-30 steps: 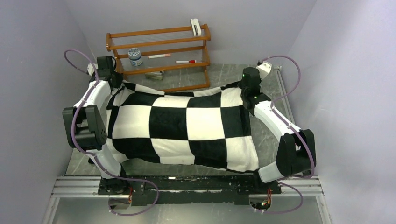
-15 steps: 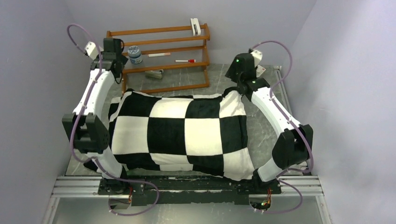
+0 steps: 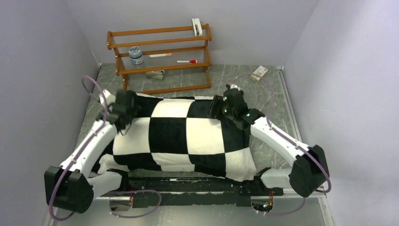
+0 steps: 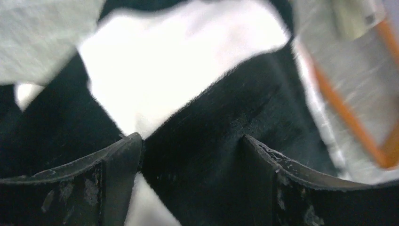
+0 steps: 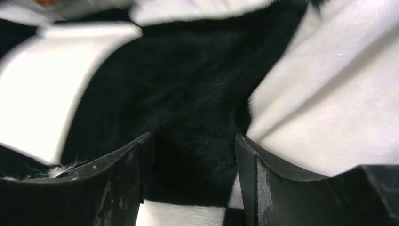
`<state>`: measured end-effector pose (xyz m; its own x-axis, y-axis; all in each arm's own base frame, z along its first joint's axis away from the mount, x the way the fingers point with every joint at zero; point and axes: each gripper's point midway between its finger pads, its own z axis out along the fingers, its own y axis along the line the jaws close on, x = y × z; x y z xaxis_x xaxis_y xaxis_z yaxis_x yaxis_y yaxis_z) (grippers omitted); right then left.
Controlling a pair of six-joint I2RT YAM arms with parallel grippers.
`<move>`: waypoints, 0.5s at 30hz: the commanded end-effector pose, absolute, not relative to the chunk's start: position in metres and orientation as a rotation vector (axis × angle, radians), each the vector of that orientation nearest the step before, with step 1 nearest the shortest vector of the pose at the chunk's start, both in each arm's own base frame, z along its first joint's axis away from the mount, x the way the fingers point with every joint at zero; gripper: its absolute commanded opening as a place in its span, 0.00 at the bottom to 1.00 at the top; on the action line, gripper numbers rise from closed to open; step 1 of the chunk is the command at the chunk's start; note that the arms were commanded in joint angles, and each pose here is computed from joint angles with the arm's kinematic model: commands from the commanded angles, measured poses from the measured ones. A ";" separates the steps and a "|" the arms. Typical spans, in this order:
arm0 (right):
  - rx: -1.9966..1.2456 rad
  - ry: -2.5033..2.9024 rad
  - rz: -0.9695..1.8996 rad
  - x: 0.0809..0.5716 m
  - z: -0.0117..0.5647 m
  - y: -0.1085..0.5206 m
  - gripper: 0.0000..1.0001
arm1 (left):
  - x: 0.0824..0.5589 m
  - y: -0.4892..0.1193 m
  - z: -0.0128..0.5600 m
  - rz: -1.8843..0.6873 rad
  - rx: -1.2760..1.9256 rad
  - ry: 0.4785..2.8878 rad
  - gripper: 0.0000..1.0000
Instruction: Put the pillow into the pillowcase
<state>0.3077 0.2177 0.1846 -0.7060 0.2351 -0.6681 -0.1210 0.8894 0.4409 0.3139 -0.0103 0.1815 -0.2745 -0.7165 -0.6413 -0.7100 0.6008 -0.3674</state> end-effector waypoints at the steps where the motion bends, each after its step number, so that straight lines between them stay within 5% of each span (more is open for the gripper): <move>1: 0.117 2.398 0.538 0.288 0.092 0.200 0.65 | 0.304 -0.037 0.093 -0.155 -1.084 1.872 0.82; 5: 0.101 2.350 0.451 0.303 0.092 0.192 0.66 | 0.324 -0.067 0.089 -0.338 -0.956 1.848 0.83; 12: 0.068 2.274 0.367 0.315 0.134 0.177 0.70 | 0.347 -0.085 0.227 -0.438 -0.744 1.735 0.84; 15: -0.030 2.195 0.441 0.312 0.181 0.185 0.87 | 0.342 -0.081 0.269 -0.359 -0.619 1.755 0.86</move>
